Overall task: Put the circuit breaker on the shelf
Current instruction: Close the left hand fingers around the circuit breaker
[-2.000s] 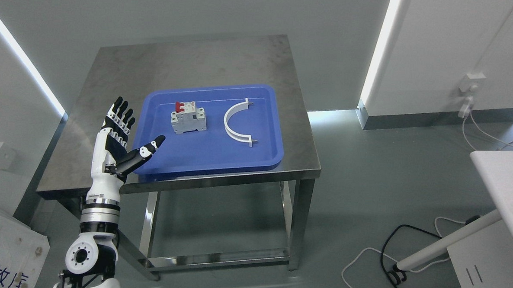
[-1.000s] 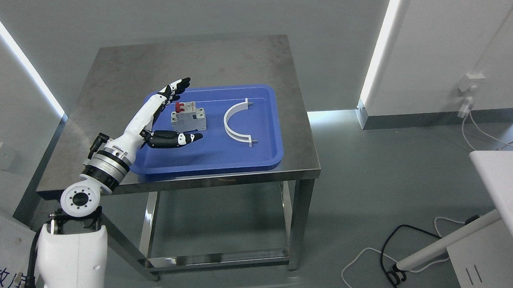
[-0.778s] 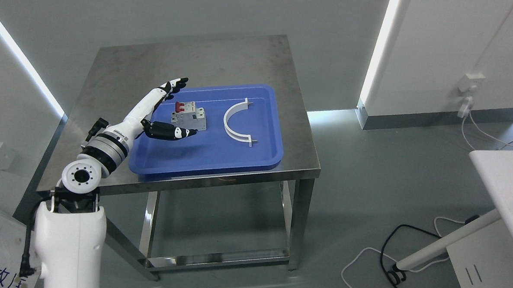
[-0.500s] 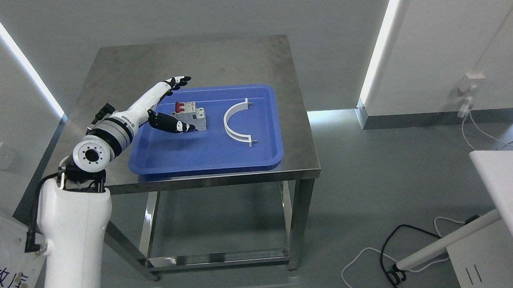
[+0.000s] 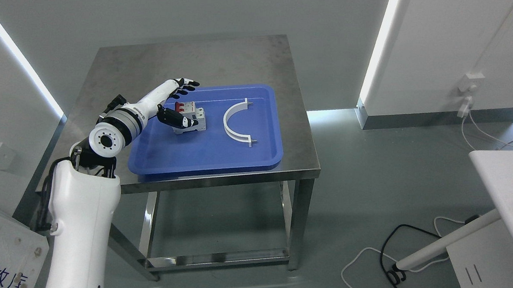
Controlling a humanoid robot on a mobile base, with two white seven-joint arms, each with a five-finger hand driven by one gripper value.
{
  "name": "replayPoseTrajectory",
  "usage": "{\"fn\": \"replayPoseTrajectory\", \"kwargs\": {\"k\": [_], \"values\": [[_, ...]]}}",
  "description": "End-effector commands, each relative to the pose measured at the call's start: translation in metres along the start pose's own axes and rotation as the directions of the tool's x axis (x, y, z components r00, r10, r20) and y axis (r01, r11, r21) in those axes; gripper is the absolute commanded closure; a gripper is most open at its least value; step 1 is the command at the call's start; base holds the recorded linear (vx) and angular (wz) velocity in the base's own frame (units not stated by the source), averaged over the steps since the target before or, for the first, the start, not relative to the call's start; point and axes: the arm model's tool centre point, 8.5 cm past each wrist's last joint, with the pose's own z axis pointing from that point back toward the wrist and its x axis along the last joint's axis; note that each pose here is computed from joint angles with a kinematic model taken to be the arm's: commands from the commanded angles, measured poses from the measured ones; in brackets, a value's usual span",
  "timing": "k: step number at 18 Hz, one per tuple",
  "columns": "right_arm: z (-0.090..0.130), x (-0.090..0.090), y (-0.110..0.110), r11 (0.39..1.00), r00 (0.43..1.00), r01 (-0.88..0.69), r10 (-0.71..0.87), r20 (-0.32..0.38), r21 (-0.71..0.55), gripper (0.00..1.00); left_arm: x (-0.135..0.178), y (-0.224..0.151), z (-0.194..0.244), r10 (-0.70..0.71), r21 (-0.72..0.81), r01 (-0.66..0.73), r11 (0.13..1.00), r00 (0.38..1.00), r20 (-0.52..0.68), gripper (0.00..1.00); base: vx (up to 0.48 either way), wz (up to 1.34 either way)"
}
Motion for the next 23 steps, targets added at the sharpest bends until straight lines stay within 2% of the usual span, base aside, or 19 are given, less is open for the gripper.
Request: {"fn": "replayPoseTrajectory", "kwargs": {"k": [1, 9, 16, 23], "values": [[0.000, -0.005, -0.012, 1.000, 1.000, 0.000, 0.001, 0.027, -0.018, 0.00, -0.020, -0.027, -0.015, -0.023, -0.098, 0.016, 0.995, 0.997, -0.071, 0.21, 0.000, 0.00], [0.000, -0.006, -0.012, 1.000, 1.000, -0.002, 0.002, 0.026, -0.018, 0.00, -0.031, -0.028, -0.010, -0.036, -0.084, 0.029, 0.996, 0.996, -0.077, 0.34, 0.000, 0.00], [0.000, -0.006, -0.012, 1.000, 1.000, 0.000, 0.001, 0.026, -0.018, 0.00, -0.033, -0.012, -0.005, -0.032, -0.025, 0.031, 0.999, 0.999, -0.028, 0.67, 0.000, 0.00], [0.000, -0.006, -0.012, 1.000, 1.000, -0.002, 0.002, 0.026, -0.018, 0.00, -0.038, -0.001, 0.001, -0.008, 0.018, 0.008, 1.000, 1.000, -0.004, 0.81, 0.000, 0.00]]}}
